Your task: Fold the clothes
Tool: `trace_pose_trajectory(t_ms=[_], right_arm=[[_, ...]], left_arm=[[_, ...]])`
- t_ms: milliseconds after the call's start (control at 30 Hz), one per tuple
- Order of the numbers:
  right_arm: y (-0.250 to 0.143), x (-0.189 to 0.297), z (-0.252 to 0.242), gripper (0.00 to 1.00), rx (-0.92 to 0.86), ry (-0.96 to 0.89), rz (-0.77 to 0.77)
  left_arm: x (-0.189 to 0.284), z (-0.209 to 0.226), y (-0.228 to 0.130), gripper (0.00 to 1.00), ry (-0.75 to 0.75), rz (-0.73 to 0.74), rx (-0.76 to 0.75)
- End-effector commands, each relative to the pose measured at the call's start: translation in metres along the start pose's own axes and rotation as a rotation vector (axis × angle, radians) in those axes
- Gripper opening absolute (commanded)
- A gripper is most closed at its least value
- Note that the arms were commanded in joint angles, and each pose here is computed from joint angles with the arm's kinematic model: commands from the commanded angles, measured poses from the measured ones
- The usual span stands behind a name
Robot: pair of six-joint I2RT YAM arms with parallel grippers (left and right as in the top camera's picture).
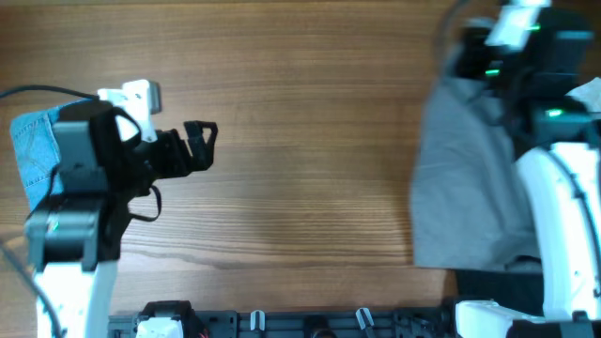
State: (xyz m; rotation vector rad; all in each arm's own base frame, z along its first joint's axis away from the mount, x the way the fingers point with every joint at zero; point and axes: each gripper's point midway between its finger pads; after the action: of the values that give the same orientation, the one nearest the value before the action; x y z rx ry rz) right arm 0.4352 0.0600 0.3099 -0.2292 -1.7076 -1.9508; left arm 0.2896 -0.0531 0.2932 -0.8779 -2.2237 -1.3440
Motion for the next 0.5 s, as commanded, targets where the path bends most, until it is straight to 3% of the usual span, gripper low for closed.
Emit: trace_pose_trajectory(t_ms=[0,33,100,167,300,467], right_arm=[[-0.025,-0.005,0.134,0.04,0.087,0.34,0.074],[-0.044,-0.004,0.181,0.09,0.115,0.433,0.119],[-0.089,-0.002,0.26,0.46,0.198,0.579,0.204],[-0.12,0.001,0.299,0.62,0.254,0.638,0.258],[-0.135,0.0,0.298,0.7,0.246,0.528,0.29],[-0.065,0.028,0.226,0.74,0.112,0.388,0.161]], left_arm=[[0.06,-0.026,0.036,1.0,-0.034,-0.209,-0.072],[0.073,-0.028,0.042,1.0,-0.023,-0.256,-0.081],[0.093,-0.028,0.048,1.0,0.001,-0.327,-0.09],[0.104,-0.025,0.049,1.0,0.025,-0.363,-0.09],[0.108,-0.024,0.048,1.0,0.034,-0.377,-0.091],[0.063,-0.026,0.047,1.0,0.006,-0.236,-0.082]])
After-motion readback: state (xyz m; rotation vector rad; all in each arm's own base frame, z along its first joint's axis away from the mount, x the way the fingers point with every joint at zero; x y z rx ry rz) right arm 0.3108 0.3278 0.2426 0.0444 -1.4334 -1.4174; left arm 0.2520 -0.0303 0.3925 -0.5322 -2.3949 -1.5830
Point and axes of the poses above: each gripper's point midway between its finger pads, its own x axis back along the fingers, its own z axis along the line the jaws close on, y = z × x, and after that the axes turned 7 degrees about x, right-handed
